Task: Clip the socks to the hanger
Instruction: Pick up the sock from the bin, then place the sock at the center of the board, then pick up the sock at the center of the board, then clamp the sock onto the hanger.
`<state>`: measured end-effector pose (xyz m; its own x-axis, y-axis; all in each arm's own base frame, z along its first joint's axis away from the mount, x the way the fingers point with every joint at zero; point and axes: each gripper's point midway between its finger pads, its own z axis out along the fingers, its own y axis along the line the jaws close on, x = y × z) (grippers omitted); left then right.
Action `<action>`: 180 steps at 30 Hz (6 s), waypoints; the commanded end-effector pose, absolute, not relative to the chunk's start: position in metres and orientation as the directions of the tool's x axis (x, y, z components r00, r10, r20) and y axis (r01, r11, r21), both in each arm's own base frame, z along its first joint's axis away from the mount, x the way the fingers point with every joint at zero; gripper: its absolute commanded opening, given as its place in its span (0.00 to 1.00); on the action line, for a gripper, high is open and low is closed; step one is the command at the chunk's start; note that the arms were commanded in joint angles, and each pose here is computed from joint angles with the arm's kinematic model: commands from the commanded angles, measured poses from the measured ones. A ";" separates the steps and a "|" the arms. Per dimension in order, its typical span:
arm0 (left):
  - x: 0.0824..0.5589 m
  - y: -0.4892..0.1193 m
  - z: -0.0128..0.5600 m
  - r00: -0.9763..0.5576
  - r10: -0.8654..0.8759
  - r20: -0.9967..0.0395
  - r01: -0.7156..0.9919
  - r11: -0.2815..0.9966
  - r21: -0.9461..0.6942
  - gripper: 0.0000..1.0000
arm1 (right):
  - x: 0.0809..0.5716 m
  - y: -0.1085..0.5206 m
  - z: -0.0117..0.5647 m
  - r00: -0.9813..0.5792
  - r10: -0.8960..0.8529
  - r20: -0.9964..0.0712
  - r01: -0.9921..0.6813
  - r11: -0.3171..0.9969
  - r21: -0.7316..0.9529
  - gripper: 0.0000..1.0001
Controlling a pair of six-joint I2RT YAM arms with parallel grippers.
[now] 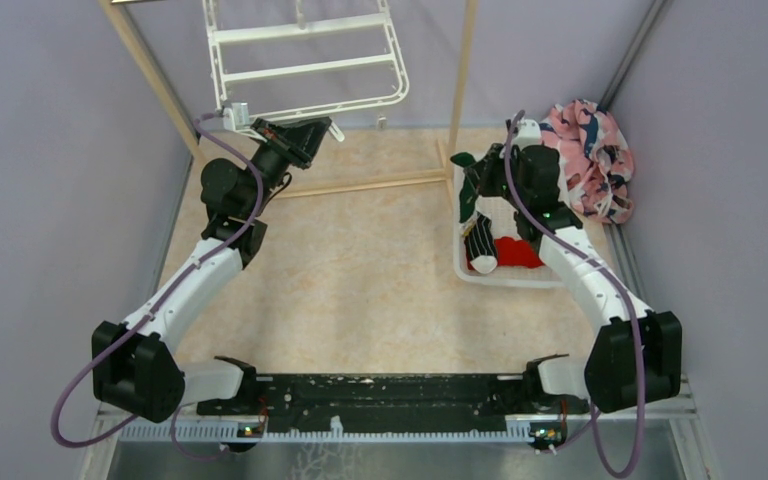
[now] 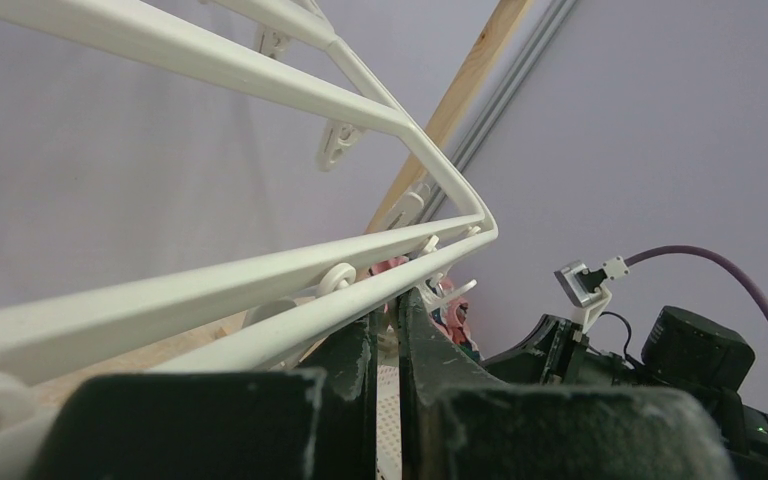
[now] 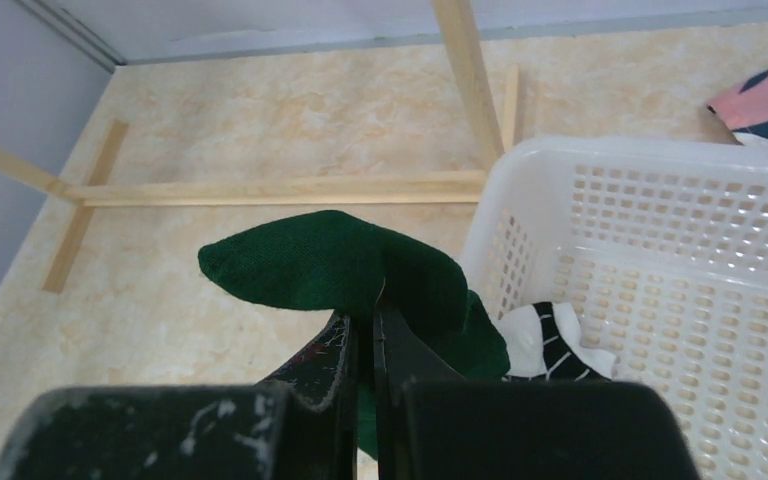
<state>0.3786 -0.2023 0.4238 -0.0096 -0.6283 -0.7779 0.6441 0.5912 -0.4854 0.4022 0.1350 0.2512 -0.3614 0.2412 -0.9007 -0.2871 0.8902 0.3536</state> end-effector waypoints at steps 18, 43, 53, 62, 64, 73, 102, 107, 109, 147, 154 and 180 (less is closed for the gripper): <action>0.375 -0.206 0.441 0.027 -0.628 -0.778 0.681 0.581 -0.446 0.00 | 0.376 0.208 0.347 -0.213 0.228 -0.950 -0.559 0.769 0.310 0.00; 0.367 -0.202 0.445 0.053 -0.628 -0.776 0.677 0.594 -0.435 0.00 | 0.445 0.203 0.169 -0.483 0.109 -0.869 -0.118 0.975 0.187 0.63; 0.369 -0.206 0.442 0.038 -0.629 -0.776 0.684 0.582 -0.439 0.00 | 0.421 0.232 0.163 -0.509 -0.011 -0.861 -0.218 0.969 0.116 0.63; 0.367 -0.205 0.442 0.038 -0.630 -0.775 0.684 0.582 -0.440 0.00 | 0.408 0.260 0.104 -0.621 -0.082 -0.779 -0.290 0.948 0.131 0.63; 0.367 -0.205 0.443 0.040 -0.631 -0.775 0.685 0.582 -0.439 0.00 | 0.406 0.262 0.094 -0.637 -0.103 -0.764 -0.292 0.949 0.116 0.63; 0.367 -0.204 0.444 0.043 -0.631 -0.775 0.683 0.585 -0.438 0.00 | 0.388 0.263 0.062 -0.683 -0.148 -0.715 -0.308 0.946 0.098 0.61; 0.365 -0.206 0.447 0.031 -0.640 -0.768 0.690 0.569 -0.447 0.00 | 0.352 0.306 0.038 -0.748 -0.170 -0.642 -0.432 0.859 0.276 0.00; 0.366 -0.207 0.447 0.028 -0.639 -0.769 0.691 0.568 -0.447 0.00 | 0.347 0.340 0.075 -0.736 -0.080 -0.672 -0.486 0.755 0.441 0.00; 0.366 -0.206 0.446 0.031 -0.637 -0.771 0.688 0.573 -0.446 0.00 | 0.344 0.346 0.088 -0.732 -0.059 -0.678 -0.500 0.723 0.477 0.00; 0.368 -0.210 0.438 -0.013 -0.659 -0.752 0.676 0.549 -0.492 0.00 | 0.349 0.334 0.387 -0.042 0.650 -0.759 -0.558 0.614 0.558 0.00; 0.370 -0.210 0.437 -0.009 -0.657 -0.754 0.667 0.558 -0.494 0.00 | 0.362 0.346 0.408 0.008 0.624 -0.781 -0.576 0.642 0.506 0.00; 0.373 -0.211 0.435 -0.009 -0.653 -0.757 0.663 0.563 -0.494 0.00 | 0.347 0.334 0.427 0.034 0.643 -0.765 -0.606 0.622 0.496 0.00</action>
<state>0.3751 -0.2119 0.4249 -0.0337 -0.6492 -0.7599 0.6552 0.5598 -0.5073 0.3671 0.3471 0.3768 -0.0455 0.5774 -0.8152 -0.5531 0.6650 0.5019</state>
